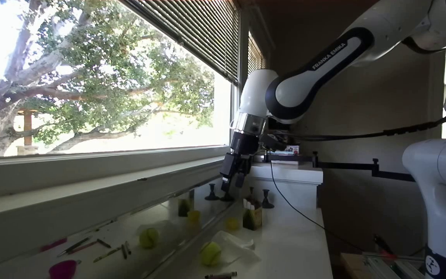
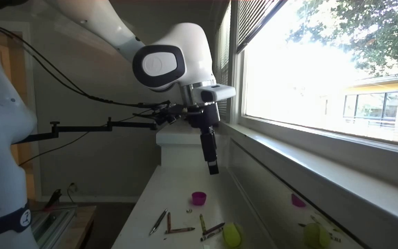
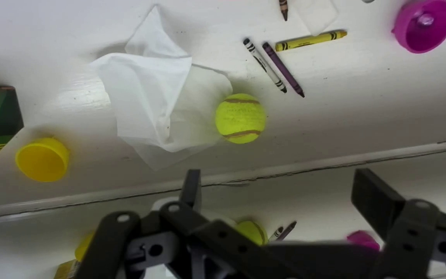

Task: Use the tissue to wipe the window

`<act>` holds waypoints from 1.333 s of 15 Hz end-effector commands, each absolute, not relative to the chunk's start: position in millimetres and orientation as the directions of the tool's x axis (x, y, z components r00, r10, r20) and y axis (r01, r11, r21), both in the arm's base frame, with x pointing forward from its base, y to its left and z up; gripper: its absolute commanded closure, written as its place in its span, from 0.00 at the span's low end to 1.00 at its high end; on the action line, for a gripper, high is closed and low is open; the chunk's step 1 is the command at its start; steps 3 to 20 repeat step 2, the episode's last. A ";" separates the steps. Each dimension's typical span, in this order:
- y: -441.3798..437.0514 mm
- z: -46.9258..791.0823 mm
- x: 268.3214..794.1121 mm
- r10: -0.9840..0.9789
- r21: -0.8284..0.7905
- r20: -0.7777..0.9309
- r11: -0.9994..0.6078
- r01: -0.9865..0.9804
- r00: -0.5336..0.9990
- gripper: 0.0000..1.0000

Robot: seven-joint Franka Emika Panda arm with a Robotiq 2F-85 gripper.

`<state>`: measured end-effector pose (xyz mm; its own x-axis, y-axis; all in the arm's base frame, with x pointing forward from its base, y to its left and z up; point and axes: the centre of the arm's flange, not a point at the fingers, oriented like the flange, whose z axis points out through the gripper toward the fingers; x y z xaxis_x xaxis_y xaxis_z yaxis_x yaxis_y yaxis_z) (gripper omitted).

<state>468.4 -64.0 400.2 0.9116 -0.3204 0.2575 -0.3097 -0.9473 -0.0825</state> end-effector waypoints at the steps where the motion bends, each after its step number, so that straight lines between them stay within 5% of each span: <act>1: -64.0 400.2 468.4 -0.320 -0.082 0.257 -0.947 -0.310 0.912 0.00; 20: -63.9 400.2 468.4 -0.320 -0.082 0.257 -0.947 -0.310 0.912 0.00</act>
